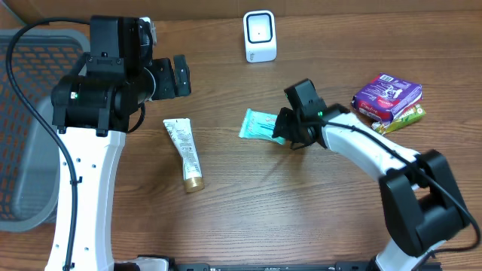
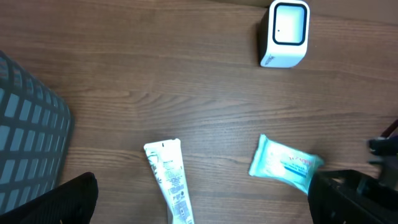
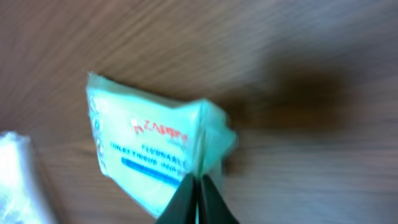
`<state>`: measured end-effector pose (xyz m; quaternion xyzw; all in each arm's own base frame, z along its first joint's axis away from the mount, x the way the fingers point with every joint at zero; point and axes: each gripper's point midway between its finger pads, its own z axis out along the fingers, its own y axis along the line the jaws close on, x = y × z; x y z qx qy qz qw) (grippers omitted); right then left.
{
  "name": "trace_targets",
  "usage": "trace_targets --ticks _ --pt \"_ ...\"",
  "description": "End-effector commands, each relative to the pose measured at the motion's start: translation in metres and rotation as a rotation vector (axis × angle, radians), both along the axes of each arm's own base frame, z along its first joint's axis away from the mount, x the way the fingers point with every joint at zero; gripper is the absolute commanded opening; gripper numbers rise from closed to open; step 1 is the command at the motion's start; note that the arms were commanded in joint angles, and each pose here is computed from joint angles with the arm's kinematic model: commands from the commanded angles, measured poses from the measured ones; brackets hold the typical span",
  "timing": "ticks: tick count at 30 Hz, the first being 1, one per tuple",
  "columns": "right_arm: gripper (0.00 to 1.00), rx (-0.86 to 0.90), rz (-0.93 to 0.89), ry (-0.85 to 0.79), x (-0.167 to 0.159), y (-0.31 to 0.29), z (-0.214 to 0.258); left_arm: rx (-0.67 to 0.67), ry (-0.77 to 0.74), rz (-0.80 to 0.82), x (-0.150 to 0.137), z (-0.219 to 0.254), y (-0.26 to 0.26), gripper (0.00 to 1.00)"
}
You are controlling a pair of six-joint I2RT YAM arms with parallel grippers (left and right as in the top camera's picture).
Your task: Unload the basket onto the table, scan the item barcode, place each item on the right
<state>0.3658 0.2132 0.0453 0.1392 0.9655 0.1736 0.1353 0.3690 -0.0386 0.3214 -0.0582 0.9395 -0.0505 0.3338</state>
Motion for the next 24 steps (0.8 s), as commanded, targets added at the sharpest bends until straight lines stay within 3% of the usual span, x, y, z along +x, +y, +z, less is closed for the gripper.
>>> trace_targets --ticks 1,6,8,9,10,13,16,20,24 --pt "0.04 -0.322 0.142 -0.26 0.023 -0.022 0.08 0.002 -0.012 -0.015 0.002 0.004 -0.002 0.99" --pt "0.04 -0.639 0.209 -0.295 0.008 -0.041 0.109 0.002 -0.012 -0.015 0.002 0.004 -0.002 0.99" --pt "0.04 -0.642 0.225 -0.287 0.001 -0.035 0.107 0.002 -0.012 -0.015 0.002 0.004 -0.002 1.0" --pt "0.11 -0.599 0.244 -0.273 -0.002 -0.028 0.103 0.002 -0.012 -0.015 0.002 0.004 -0.002 1.0" --pt "0.28 -0.562 0.263 -0.263 -0.003 -0.021 0.099 0.002 -0.012 -0.015 0.002 0.004 -0.002 1.0" --pt "0.51 -0.487 0.42 -0.246 -0.001 -0.006 0.084 0.002 -0.012 -0.015 0.002 0.004 -0.002 1.0" --pt "0.55 -0.43 0.673 -0.232 -0.004 0.009 0.066 0.002 -0.012 -0.015 0.002 0.004 -0.002 1.0" --pt "0.72 -0.376 0.942 -0.211 -0.01 0.016 0.041 0.002 -0.012 -0.015 0.002 0.004 -0.002 1.0" --pt "0.72 -0.391 0.981 -0.187 0.0 0.003 0.022 0.002 -0.012 -0.015 0.002 0.004 -0.002 1.0"
